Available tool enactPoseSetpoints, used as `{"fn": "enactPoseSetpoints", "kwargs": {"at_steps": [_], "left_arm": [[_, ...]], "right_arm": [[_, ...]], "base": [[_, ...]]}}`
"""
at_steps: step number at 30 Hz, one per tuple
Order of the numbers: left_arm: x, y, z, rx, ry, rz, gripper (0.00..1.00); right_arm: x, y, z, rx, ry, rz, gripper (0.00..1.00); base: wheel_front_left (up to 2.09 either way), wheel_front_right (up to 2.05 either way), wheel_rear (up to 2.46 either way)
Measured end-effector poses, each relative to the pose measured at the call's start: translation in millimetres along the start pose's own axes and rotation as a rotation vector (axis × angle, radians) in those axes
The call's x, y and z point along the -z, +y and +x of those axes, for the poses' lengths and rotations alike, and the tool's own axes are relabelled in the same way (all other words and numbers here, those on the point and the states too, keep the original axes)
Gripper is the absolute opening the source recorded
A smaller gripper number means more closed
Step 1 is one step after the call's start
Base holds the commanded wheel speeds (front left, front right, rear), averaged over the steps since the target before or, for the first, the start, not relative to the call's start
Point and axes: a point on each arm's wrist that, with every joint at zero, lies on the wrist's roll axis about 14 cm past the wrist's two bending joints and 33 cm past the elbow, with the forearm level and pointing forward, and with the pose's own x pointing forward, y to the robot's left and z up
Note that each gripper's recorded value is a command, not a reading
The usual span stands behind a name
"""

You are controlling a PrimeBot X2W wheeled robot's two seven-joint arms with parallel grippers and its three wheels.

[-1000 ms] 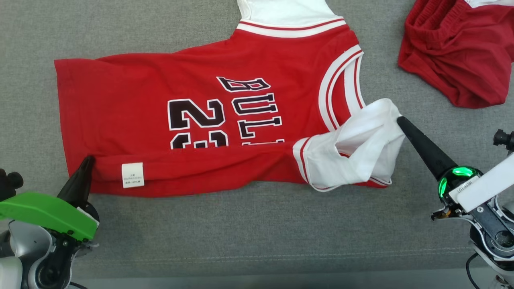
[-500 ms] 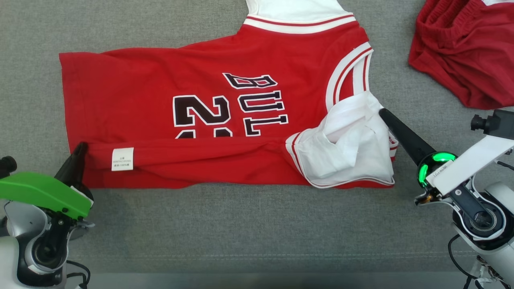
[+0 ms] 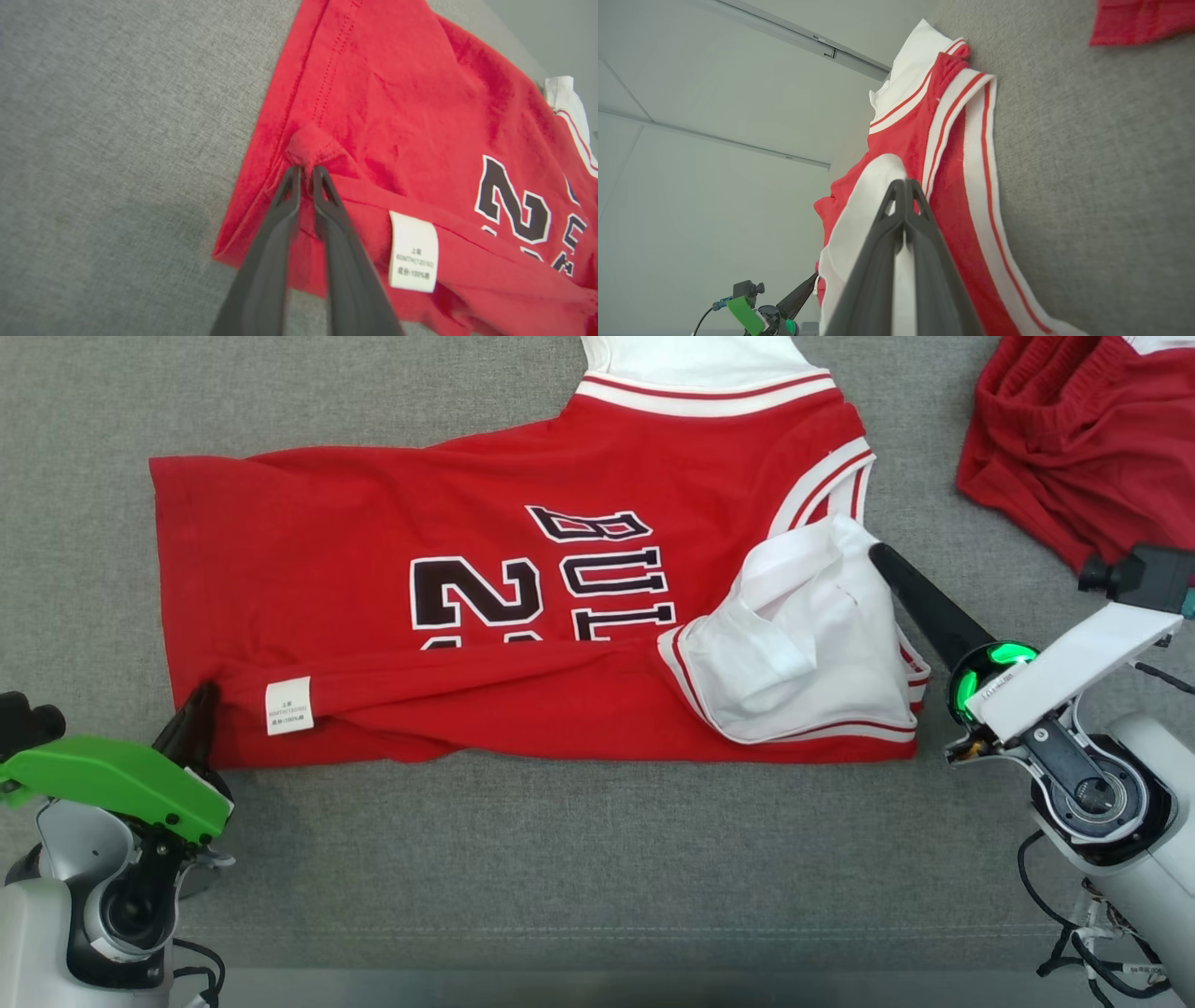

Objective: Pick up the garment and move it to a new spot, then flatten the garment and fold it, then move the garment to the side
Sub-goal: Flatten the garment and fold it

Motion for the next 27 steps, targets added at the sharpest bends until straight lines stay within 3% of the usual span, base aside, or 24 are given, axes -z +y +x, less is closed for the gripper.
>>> {"fn": "enactPoseSetpoints", "kwargs": {"at_steps": [1,2,3,4,5,16,20,23,27], "left_arm": [[3,2,1,-0.005,0.01,-0.001,0.36],[4,3,2,-0.01,0.015,-0.004,0.47],[5,3,3,-0.013,0.018,-0.004,0.53],[4,3,4,-0.013,0.016,-0.003,0.95],[3,2,6,-0.014,0.01,-0.009,1.0],[-16,4,5,-0.032,-0.118,-0.092,1.0],[-32,-4,-3,-0.007,-0.233,-0.199,1.0],[-16,-10,-9,0.014,-0.228,-0.318,1.0],[-6,-3,-20,0.012,-0.221,-0.394,1.0]], "right_arm": [[-1,-1,2,0.004,-0.008,-0.007,0.18],[-3,-3,3,0.015,-0.018,-0.011,0.41],[-4,-5,4,0.018,-0.023,-0.016,0.54],[-5,-5,5,0.021,-0.027,-0.022,0.98],[-6,-6,6,0.022,-0.034,-0.024,1.0],[-32,-1,2,0.03,-0.189,-0.063,1.0],[-30,1,-11,0.028,-0.234,-0.047,1.0],[-12,-8,-27,0.059,-0.22,0.001,1.0],[10,-15,-45,0.095,-0.203,0.056,1.0]], "base": [[0.0,0.0,0.0],[0.0,0.0,0.0],[0.0,0.0,0.0],[0.0,0.0,0.0],[0.0,0.0,0.0],[0.0,0.0,0.0],[0.0,0.0,0.0],[0.0,0.0,0.0],[0.0,0.0,0.0]]}}
